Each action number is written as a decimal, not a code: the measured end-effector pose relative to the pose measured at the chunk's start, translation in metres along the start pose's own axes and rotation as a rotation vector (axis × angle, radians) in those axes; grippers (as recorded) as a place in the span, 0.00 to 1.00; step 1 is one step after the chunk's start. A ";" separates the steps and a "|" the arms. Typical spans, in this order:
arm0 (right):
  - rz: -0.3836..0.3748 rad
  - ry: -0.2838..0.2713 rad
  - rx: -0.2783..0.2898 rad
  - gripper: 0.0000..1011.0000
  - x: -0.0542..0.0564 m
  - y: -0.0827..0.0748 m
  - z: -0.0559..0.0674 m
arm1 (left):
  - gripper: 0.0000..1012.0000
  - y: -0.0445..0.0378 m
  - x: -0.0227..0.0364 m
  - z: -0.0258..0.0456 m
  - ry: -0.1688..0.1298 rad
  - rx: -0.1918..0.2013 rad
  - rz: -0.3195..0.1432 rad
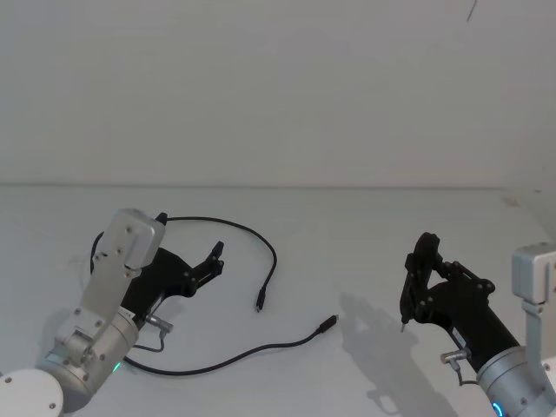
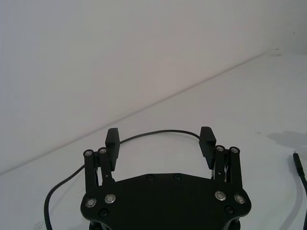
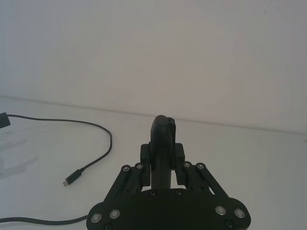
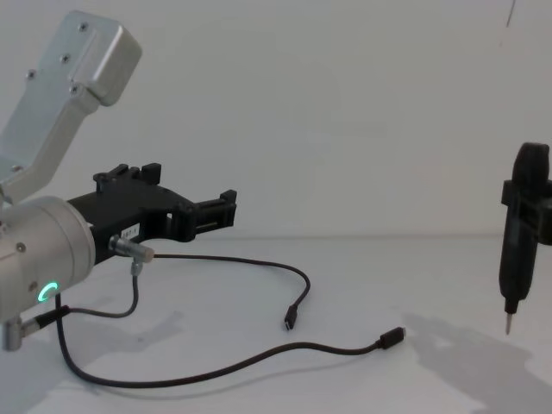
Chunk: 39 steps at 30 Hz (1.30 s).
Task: Pick up the data cable with the one hand.
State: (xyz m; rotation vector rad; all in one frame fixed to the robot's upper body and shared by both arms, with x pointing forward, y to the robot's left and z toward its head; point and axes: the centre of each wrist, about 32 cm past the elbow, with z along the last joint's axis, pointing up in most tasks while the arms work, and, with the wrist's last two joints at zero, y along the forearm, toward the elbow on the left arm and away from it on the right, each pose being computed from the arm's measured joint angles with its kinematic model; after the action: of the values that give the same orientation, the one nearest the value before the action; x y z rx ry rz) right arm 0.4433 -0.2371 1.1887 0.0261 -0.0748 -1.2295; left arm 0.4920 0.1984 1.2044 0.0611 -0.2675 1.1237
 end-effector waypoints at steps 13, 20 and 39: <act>0.000 0.000 0.000 0.28 0.000 0.000 0.000 | 0.99 0.0000 0.0000 0.0000 0.000 0.000 0.000; 0.000 0.000 0.000 0.28 0.000 0.000 0.000 | 0.99 0.0000 0.0000 0.0000 0.000 0.000 0.000; 0.000 0.000 0.000 0.28 0.000 0.000 0.000 | 0.99 0.0000 0.0000 0.0000 0.000 0.000 0.000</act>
State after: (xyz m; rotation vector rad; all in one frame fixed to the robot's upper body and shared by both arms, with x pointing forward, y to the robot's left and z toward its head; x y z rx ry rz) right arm 0.4433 -0.2371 1.1887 0.0260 -0.0748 -1.2295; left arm 0.4920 0.1984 1.2044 0.0611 -0.2675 1.1237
